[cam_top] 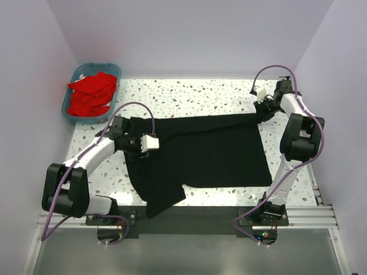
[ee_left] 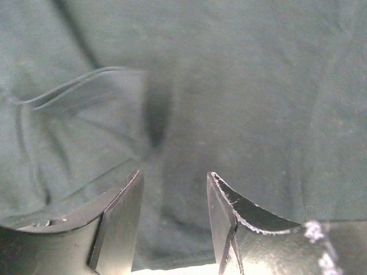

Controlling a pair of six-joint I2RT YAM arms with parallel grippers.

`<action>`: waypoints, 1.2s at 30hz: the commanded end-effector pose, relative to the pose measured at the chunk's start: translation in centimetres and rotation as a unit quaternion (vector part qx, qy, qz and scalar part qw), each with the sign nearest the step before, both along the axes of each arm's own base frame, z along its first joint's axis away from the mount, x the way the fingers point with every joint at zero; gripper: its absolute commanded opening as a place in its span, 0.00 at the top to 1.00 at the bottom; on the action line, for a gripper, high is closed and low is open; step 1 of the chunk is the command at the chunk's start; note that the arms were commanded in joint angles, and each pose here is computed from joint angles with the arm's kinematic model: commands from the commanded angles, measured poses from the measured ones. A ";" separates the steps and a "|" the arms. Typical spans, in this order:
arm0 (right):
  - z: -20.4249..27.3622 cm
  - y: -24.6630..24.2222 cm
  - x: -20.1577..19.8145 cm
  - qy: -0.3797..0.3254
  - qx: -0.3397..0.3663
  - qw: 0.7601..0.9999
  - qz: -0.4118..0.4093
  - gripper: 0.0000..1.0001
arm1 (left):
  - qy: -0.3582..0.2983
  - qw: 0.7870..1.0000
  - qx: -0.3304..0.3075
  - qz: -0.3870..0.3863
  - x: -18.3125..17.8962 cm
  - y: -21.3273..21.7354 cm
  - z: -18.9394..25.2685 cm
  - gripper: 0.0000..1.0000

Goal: Fold and stack the t-shirts
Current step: Fold the tshirt

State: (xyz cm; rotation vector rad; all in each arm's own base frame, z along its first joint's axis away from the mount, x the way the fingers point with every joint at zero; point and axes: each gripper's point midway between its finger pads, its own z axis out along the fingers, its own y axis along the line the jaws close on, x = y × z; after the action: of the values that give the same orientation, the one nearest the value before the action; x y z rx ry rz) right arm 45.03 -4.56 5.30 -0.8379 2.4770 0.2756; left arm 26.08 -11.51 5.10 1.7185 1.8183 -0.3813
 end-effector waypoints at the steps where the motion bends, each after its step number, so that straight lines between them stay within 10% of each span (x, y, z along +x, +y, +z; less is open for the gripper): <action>1: -0.1 -0.5 -0.5 0.003 -0.016 1.000 0.013 1.00 | 0.007 0.998 -0.062 0.033 3.1 -1.1 3.4 0.47; 8: -0.6 -0.4 -1.3 0.015 -0.017 1.000 0.015 1.00 | 0.107 0.964 -0.160 0.182 10.6 -3.8 5.9 0.22; 21: -0.6 -0.5 -1.4 0.017 -0.017 1.000 0.009 1.00 | 0.167 0.927 -0.131 0.310 15.2 -4.1 1.8 0.26; 27: -0.7 -0.5 -1.3 0.017 -0.018 1.000 0.009 1.00 | 0.179 0.927 -0.092 0.317 14.8 -4.1 -0.1 0.36; 36: -0.5 -0.6 -1.1 0.015 -0.017 1.000 0.006 1.00 | 0.198 0.937 -0.110 0.266 12.8 -5.8 1.7 0.81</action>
State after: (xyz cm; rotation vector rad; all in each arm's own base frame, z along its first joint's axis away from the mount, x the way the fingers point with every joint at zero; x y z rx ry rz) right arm 43.67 -4.73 4.15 -0.8660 2.5206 0.2786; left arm 38.77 -16.09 3.56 0.9412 2.4226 -0.6382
